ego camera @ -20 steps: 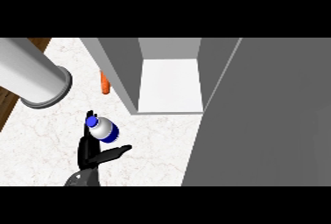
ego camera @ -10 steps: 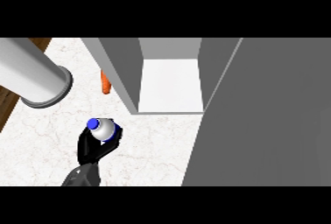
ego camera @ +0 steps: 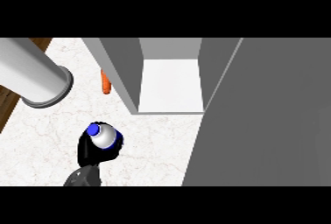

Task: Pick up the bottled water, place it into the cabinet and close the cabinet

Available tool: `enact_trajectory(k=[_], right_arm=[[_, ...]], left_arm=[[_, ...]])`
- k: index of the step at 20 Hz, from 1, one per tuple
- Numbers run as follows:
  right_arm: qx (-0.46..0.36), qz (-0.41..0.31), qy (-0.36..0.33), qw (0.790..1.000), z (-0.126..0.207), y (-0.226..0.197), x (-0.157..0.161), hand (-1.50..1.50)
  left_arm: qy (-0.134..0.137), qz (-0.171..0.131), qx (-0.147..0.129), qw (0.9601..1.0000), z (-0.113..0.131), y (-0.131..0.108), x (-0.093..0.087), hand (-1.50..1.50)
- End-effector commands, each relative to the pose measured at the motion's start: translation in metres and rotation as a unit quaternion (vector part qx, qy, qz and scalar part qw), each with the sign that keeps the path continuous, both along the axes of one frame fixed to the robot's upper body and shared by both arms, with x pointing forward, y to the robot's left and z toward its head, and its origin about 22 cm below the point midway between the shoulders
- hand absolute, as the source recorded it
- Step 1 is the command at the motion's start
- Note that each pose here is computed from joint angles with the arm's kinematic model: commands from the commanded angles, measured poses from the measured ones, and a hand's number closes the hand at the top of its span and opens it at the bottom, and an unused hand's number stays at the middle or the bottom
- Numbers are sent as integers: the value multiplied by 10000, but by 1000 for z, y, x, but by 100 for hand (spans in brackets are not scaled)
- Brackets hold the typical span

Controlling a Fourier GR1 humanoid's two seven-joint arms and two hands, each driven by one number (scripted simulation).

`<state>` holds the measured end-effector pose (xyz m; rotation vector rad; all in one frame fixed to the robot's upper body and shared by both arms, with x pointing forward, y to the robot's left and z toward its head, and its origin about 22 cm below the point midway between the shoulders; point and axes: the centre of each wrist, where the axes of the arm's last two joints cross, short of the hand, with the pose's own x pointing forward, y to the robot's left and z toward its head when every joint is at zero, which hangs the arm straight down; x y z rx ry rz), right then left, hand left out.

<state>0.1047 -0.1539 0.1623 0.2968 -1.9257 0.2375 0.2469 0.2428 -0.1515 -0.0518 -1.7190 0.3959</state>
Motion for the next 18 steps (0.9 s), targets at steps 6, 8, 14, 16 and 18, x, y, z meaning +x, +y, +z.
enact_trajectory(k=[6,8,14,16,18], right_arm=[[51,-79,-228,9997,24,-9,-16,-150],[86,-238,-247,9994,22,-2,-16,-150],[-49,-84,-256,9996,10,-13,-14,-150],[123,-233,-185,9995,28,-10,-25,-150],[105,-191,-260,9994,13,0,-15,-150]], left_arm=[[-288,-602,39,9978,5,-4,-9,150],[-268,-707,102,9971,16,-3,-8,150],[-227,-1081,-94,9938,50,-7,-1,150],[-180,-1106,-293,9933,53,-26,-10,150],[-161,-1156,-242,9929,67,-17,-24,150]])
